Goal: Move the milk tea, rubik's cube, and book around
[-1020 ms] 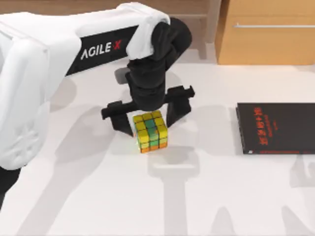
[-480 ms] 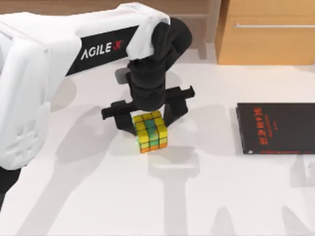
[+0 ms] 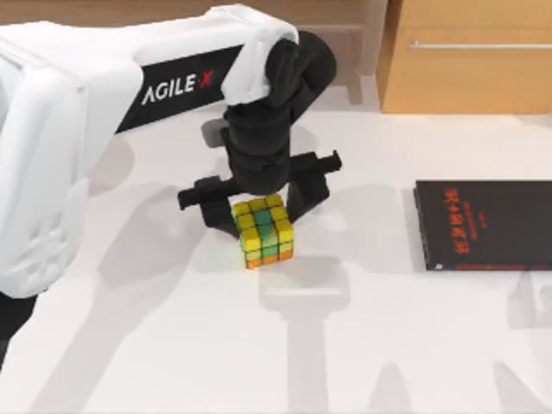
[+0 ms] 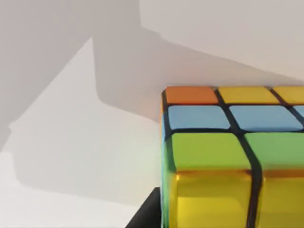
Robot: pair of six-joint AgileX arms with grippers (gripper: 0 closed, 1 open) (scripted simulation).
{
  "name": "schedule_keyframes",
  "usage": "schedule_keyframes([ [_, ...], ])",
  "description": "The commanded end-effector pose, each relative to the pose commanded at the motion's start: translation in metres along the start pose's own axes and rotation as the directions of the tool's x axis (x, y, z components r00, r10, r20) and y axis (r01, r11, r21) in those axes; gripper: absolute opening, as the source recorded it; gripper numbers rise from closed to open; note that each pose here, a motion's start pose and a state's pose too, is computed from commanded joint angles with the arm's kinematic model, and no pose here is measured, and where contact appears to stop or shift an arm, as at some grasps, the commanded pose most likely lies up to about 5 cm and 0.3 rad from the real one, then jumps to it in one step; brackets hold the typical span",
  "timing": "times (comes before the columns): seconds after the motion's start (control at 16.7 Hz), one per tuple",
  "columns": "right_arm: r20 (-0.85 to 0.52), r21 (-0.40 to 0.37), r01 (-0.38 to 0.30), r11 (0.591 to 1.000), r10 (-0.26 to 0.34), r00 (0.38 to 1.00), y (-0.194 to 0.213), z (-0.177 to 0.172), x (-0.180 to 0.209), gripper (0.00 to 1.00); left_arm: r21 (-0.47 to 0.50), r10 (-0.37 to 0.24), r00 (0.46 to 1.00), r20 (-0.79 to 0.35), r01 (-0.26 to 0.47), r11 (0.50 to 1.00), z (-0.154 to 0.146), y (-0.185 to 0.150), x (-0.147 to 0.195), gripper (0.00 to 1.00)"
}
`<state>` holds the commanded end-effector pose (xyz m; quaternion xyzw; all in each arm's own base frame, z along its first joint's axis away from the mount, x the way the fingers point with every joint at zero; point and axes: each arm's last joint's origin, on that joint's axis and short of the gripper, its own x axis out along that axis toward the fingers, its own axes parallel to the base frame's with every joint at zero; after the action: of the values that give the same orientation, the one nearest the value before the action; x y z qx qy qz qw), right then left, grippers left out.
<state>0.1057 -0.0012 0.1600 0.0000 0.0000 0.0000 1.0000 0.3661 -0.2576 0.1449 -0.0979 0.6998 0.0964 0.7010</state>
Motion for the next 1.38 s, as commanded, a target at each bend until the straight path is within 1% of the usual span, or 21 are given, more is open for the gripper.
schedule_keyframes([
  [0.12,0.000,0.000,0.000,1.000,0.000,1.000,0.000,0.000,0.000,1.00,0.000,-0.001,1.000,0.001,0.001,1.000,0.000,0.000,-0.004,0.00],
  [0.42,0.000,0.000,0.000,1.000,0.000,1.000,0.000,0.000,0.000,1.00,0.000,0.001,1.000,-0.001,-0.001,1.000,0.000,0.000,-0.029,0.00],
  [0.66,0.000,0.000,0.000,1.000,0.000,1.000,0.000,0.000,0.000,1.00,0.001,0.004,1.000,-0.003,-0.004,1.000,0.000,0.000,-0.027,0.00],
  [0.78,0.000,0.000,0.000,1.000,0.000,1.000,0.000,0.000,0.000,1.00,0.011,-0.024,1.000,0.017,0.024,1.000,0.004,0.004,-0.035,0.00],
  [0.9,0.000,0.000,0.000,1.000,0.000,1.000,0.000,0.000,0.000,1.00,0.035,-0.083,0.995,0.061,0.081,0.996,0.010,0.013,-0.050,0.00],
  [1.08,0.000,0.000,0.000,1.000,0.000,1.000,0.000,0.000,0.000,1.00,0.100,-0.217,0.960,0.176,0.201,0.974,0.024,0.038,-0.084,0.00],
  [1.2,0.000,0.000,0.000,1.000,0.000,1.000,0.000,0.000,0.000,1.00,0.166,-0.316,0.905,0.284,0.278,0.946,0.033,0.061,-0.113,0.00],
  [1.26,0.000,0.000,0.000,1.000,0.000,1.000,0.000,0.000,0.000,1.00,0.204,-0.363,0.866,0.344,0.308,0.929,0.036,0.074,-0.128,0.00],
  [1.38,0.000,0.000,0.000,1.000,0.000,1.000,0.000,0.000,0.000,1.00,0.285,-0.440,0.764,0.471,0.341,0.896,0.041,0.102,-0.159,0.00],
])
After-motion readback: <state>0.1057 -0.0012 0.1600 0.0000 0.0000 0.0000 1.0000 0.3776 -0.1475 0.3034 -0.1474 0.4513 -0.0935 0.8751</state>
